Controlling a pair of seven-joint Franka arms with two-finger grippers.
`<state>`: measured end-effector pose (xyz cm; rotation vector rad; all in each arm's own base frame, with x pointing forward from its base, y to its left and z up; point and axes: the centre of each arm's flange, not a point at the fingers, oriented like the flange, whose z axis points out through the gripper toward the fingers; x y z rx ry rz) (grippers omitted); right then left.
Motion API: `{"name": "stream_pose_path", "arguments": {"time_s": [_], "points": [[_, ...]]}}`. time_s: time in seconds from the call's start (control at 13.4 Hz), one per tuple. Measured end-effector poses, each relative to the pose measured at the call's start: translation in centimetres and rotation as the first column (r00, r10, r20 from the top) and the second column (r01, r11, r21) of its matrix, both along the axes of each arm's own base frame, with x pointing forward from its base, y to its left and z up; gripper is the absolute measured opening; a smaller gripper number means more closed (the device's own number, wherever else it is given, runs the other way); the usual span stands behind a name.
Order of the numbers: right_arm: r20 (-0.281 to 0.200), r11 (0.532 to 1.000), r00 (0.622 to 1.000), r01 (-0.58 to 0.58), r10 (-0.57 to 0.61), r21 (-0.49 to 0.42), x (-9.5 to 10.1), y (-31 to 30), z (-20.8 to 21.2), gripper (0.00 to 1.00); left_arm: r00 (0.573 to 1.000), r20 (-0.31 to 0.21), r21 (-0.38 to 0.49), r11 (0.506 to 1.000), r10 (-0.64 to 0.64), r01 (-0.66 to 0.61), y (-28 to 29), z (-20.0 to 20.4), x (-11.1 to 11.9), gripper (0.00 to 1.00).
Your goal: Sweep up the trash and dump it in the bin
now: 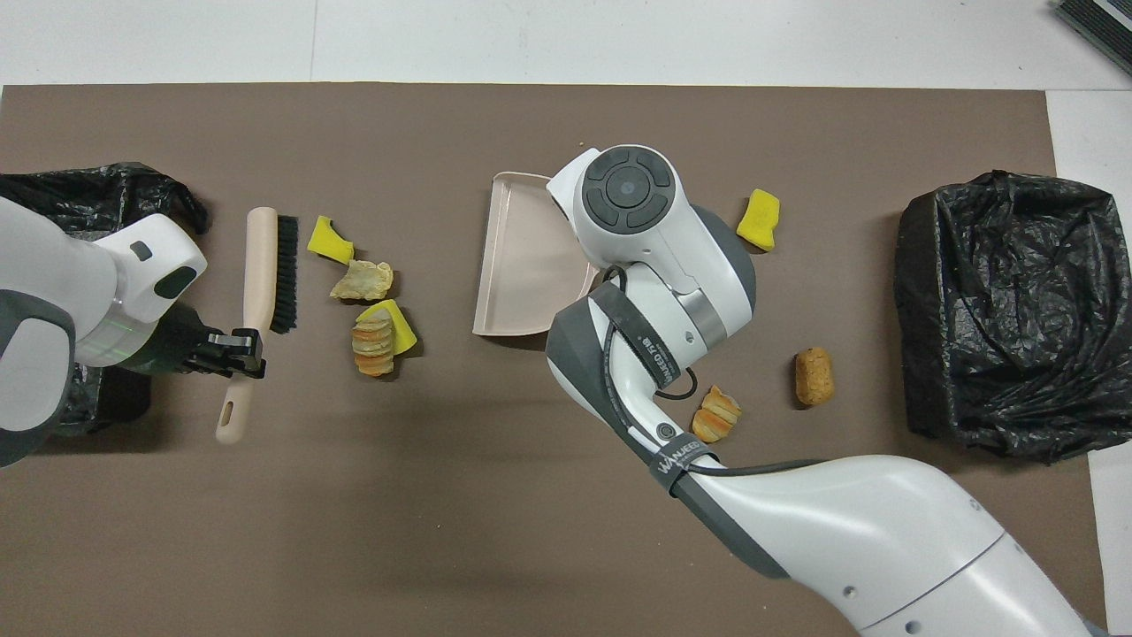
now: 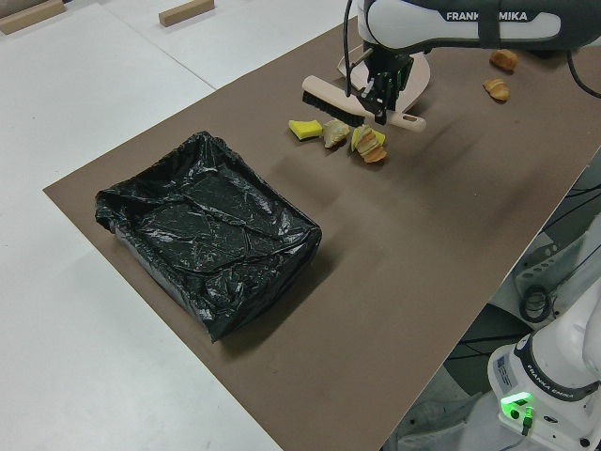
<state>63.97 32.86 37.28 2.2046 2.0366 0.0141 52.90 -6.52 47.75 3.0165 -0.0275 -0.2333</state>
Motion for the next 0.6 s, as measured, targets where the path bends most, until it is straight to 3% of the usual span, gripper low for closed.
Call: {"name": "stream_pose_path", "arguments": {"time_s": [0.22, 0.37, 0.6], "points": [[-0.019, 0.99, 0.99, -0.14, 0.139, -0.031, -0.2, -0.1, -0.6, 0.32, 0.998, 0.021, 0.024, 0.998, 0.061, -0.061, 3.1, -3.1, 1.6, 0.26], [-0.019, 0.983, 0.983, -0.181, 0.18, -0.041, -0.4, 0.1, -0.4, 0.32, 0.994, -0.03, 0.037, 0.994, 0.103, -0.101, 2.3, -6.3, 1.4, 0.26], [-0.027, 0.979, 0.98, -0.197, 0.196, -0.048, -0.8, 0.4, -0.7, 0.32, 0.982, -0.109, 0.089, 0.985, 0.154, -0.145, -2.9, -9.5, -1.3, 0.26]]}}
